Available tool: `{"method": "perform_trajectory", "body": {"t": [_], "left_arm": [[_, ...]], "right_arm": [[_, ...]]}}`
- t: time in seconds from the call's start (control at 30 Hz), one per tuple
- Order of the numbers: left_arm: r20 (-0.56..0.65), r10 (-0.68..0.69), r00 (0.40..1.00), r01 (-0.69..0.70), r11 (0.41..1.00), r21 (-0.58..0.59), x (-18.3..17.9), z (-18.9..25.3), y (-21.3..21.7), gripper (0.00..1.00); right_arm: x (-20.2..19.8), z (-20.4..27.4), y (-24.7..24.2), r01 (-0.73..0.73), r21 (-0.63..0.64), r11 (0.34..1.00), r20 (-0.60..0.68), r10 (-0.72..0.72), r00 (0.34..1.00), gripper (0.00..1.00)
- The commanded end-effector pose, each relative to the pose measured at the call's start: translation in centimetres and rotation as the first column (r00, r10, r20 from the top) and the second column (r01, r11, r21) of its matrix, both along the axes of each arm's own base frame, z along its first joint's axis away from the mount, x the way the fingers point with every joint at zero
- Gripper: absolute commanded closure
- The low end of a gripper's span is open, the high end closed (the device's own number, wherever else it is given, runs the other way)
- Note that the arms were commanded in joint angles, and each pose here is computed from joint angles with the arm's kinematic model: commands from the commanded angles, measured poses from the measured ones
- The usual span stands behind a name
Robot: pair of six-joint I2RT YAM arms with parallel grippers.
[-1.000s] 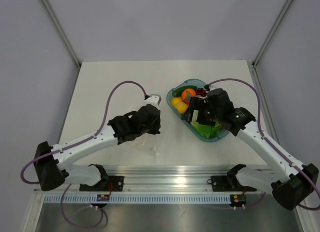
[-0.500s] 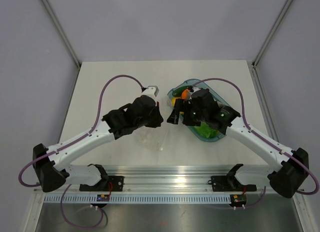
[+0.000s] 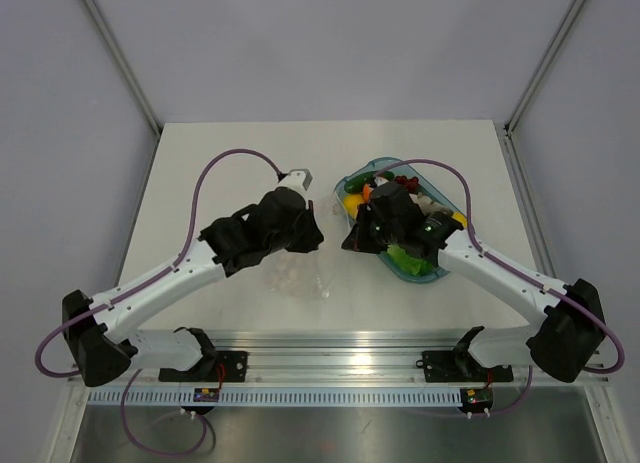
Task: Place the food in the zip-top bag and seal the zipper
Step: Open the zipper of the food storage bag.
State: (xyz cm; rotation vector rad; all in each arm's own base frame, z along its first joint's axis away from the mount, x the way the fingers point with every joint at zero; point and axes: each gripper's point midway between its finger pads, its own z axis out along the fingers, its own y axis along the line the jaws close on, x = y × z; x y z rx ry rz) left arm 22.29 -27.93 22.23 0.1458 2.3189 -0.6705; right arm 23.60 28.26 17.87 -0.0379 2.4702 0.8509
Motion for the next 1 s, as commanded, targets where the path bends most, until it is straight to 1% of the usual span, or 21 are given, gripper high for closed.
{"method": "perform_trajectory", "body": {"t": [0.0, 0.13, 0.17, 0.23, 0.33, 0.43, 0.47, 0.57, 0.67, 0.7, 0.77, 0.83, 0.97], "left_arm": [[0.052, 0.002, 0.999, 0.001, 0.999, -0.052, 0.2, 2.9, 0.7, 1.00], [0.001, 0.017, 1.000, -0.017, 0.998, 0.056, 0.7, 1.1, 3.5, 1.00], [-0.004, 0.019, 1.000, -0.018, 0.998, 0.063, 0.6, 1.0, 3.9, 1.00], [0.006, 0.024, 1.000, -0.025, 0.998, 0.051, 0.7, 1.5, 4.6, 1.00], [0.026, 0.013, 1.000, -0.013, 1.000, 0.008, 0.5, 2.9, 4.6, 1.00], [0.030, -0.006, 1.000, 0.007, 1.000, -0.030, 0.3, 3.7, 4.1, 1.00], [0.028, -0.017, 0.999, 0.019, 0.999, -0.041, 0.2, 3.9, 3.8, 1.00], [0.022, -0.017, 1.000, 0.018, 0.999, -0.050, 0.4, 3.7, 3.5, 1.00], [0.006, -0.023, 1.000, 0.023, 0.998, -0.061, 0.4, 3.2, 3.2, 1.00], [0.017, -0.013, 1.000, 0.015, 0.997, -0.075, 0.9, 3.3, 3.1, 1.00], [-0.001, -0.050, 0.999, 0.049, 0.992, -0.113, 0.5, 3.3, 2.4, 1.00], [-0.005, -0.042, 0.999, 0.041, 0.992, -0.123, 1.1, 3.0, 2.2, 1.00], [-0.011, -0.056, 0.998, 0.054, 0.988, -0.143, 1.9, 2.5, 1.3, 1.00]], "right_arm": [[0.8, -0.7, -1.0, 0.048, -0.060, 0.997, 0.048, -0.045, 0.998, 1.00], [1.6, -1.6, -2.3, 0.086, -0.141, 0.986, 0.072, -0.076, 0.995, 1.00], [1.8, -1.6, -2.5, 0.088, -0.157, 0.984, 0.082, -0.076, 0.994, 1.00], [2.4, -1.8, -2.6, 0.105, -0.177, 0.979, 0.103, -0.088, 0.991, 1.00], [3.5, -2.3, -2.3, 0.122, -0.186, 0.975, 0.126, -0.099, 0.987, 1.00], [4.4, -3.1, -2.0, 0.121, -0.218, 0.968, 0.128, -0.095, 0.987, 1.00], [4.6, -4.0, -2.0, 0.123, -0.247, 0.961, 0.116, -0.097, 0.989, 1.00], [5.2, -4.5, -1.7, 0.122, -0.265, 0.956, 0.113, -0.095, 0.989, 1.00], [5.3, -4.6, -2.0, 0.152, -0.260, 0.954, 0.121, -0.124, 0.985, 1.00], [5.4, -4.4, -2.1, 0.161, -0.249, 0.955, 0.131, -0.132, 0.983, 1.00], [5.5, -3.5, -2.0, 0.181, -0.209, 0.961, 0.160, -0.149, 0.976, 1.00], [5.5, -3.4, -2.3, 0.193, -0.204, 0.960, 0.168, -0.160, 0.973, 1.00], [5.7, -3.6, -2.9, 0.210, -0.236, 0.949, 0.177, -0.171, 0.969, 1.00]]}}
